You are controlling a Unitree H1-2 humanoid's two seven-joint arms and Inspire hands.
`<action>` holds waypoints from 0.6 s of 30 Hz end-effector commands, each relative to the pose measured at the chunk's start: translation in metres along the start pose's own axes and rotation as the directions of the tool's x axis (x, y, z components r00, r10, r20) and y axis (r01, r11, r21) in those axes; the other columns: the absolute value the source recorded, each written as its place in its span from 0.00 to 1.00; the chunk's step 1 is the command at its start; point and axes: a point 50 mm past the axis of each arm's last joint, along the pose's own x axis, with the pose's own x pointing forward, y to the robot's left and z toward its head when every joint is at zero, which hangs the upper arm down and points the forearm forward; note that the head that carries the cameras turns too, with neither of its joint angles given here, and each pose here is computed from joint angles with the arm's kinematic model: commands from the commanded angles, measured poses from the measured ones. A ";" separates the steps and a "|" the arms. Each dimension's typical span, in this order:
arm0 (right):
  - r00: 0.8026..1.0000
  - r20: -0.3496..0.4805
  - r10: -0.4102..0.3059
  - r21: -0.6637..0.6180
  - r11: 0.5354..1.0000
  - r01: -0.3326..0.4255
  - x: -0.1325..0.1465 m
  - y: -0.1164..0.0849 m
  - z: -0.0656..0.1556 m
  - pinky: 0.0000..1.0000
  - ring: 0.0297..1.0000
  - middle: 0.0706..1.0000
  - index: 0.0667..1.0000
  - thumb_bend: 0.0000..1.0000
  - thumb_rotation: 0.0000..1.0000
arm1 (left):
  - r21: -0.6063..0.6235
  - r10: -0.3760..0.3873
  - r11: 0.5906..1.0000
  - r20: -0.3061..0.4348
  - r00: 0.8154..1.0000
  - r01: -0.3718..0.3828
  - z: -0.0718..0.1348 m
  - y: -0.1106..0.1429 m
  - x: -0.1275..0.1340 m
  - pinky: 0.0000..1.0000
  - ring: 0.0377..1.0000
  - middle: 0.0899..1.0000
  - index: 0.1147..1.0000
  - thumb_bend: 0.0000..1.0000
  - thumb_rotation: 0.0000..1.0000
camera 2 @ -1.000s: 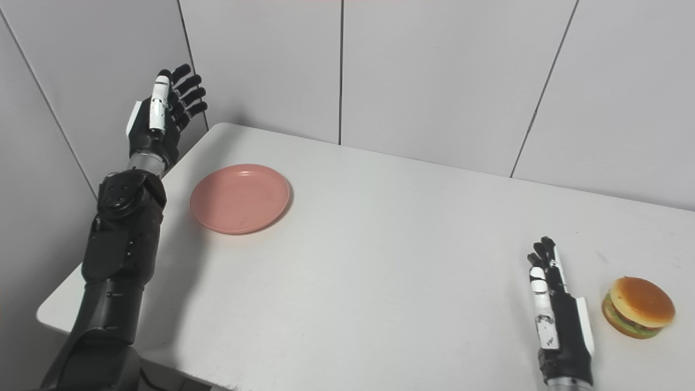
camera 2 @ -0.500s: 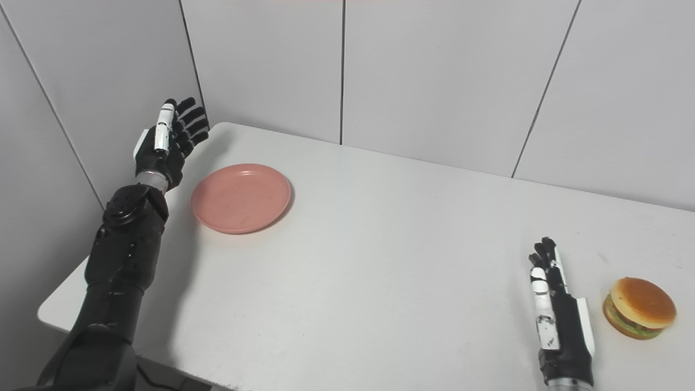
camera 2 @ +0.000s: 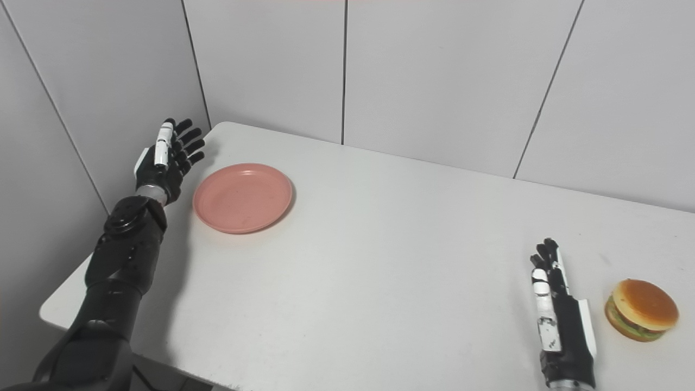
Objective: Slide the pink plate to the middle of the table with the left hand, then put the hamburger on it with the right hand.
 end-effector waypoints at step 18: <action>0.995 -0.096 -0.009 0.007 1.000 0.010 -0.025 0.003 -0.026 0.99 0.95 0.96 0.98 0.17 1.00 | 0.008 0.019 1.000 0.077 0.997 -0.019 0.023 0.011 0.014 0.89 0.88 0.87 0.85 0.34 1.00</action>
